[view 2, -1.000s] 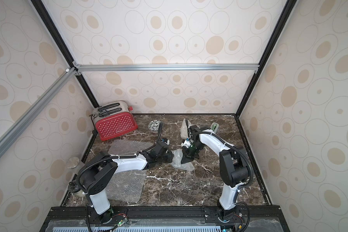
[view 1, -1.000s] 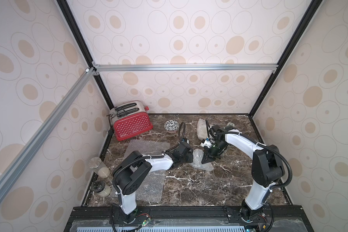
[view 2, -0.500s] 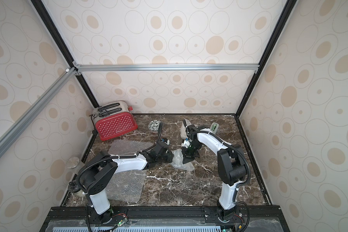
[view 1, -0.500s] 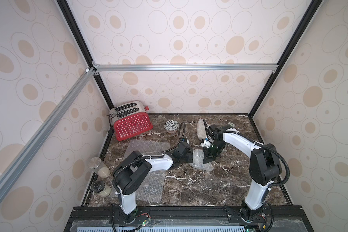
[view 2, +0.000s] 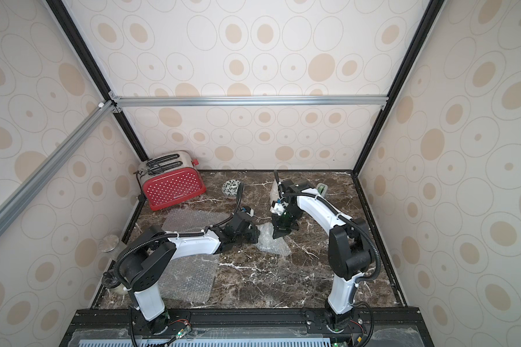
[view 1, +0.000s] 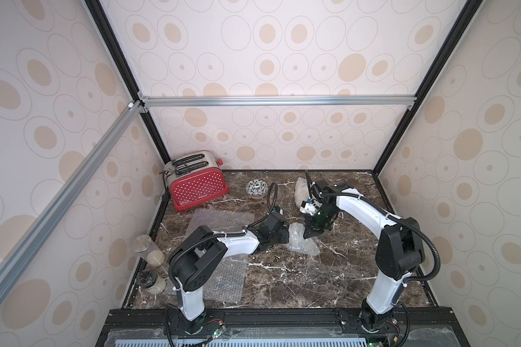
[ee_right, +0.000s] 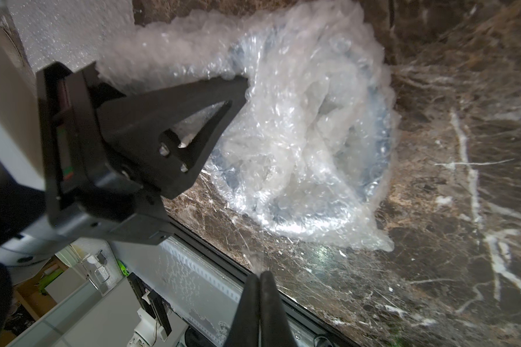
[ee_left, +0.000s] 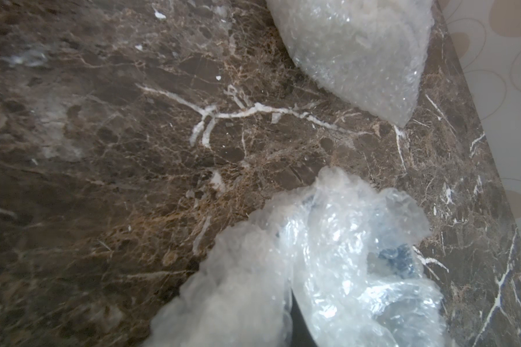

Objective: Wrap bowls in bubble wrap
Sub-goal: Stick the tape on the bubble wrap.

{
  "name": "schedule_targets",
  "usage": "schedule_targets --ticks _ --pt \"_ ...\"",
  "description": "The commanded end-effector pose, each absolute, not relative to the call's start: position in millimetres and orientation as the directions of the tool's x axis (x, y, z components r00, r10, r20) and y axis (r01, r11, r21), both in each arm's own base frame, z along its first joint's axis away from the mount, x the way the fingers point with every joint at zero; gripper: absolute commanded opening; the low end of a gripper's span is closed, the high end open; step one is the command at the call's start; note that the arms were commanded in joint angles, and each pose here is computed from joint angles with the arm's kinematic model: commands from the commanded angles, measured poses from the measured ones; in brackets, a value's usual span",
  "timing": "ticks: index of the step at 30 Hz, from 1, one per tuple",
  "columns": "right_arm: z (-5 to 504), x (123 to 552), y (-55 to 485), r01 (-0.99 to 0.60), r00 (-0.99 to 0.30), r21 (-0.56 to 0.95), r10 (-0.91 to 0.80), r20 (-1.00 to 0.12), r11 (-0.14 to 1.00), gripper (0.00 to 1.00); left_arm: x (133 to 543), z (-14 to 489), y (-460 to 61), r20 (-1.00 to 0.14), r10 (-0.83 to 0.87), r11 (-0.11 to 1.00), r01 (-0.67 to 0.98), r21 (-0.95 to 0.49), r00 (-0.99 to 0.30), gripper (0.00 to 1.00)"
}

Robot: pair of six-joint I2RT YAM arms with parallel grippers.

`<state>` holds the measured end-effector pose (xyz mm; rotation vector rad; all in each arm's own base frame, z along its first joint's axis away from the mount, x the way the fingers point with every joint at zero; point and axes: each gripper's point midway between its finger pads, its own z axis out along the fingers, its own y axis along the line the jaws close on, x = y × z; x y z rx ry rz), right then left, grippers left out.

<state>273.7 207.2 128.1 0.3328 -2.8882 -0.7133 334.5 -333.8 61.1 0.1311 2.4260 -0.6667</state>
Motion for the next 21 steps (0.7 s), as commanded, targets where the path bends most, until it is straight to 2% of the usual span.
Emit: schedule_targets --ticks 1,8,21 --pt "127.1 265.4 208.5 -0.184 -0.954 0.485 -0.273 0.12 0.855 0.07 344.4 86.7 -338.1 -0.627 -0.094 0.851 0.265 -0.454 -0.773 0.16" --pt "113.1 263.4 208.8 -0.187 -0.946 0.462 -0.286 0.154 0.867 0.07 344.8 85.9 -338.8 -0.626 -0.091 0.851 0.266 -0.453 -0.774 0.16" --pt "89.3 258.5 196.5 -0.242 -0.925 0.314 -0.316 0.212 0.918 0.07 344.1 85.7 -337.8 -0.628 -0.095 0.85 0.265 -0.455 -0.772 0.16"
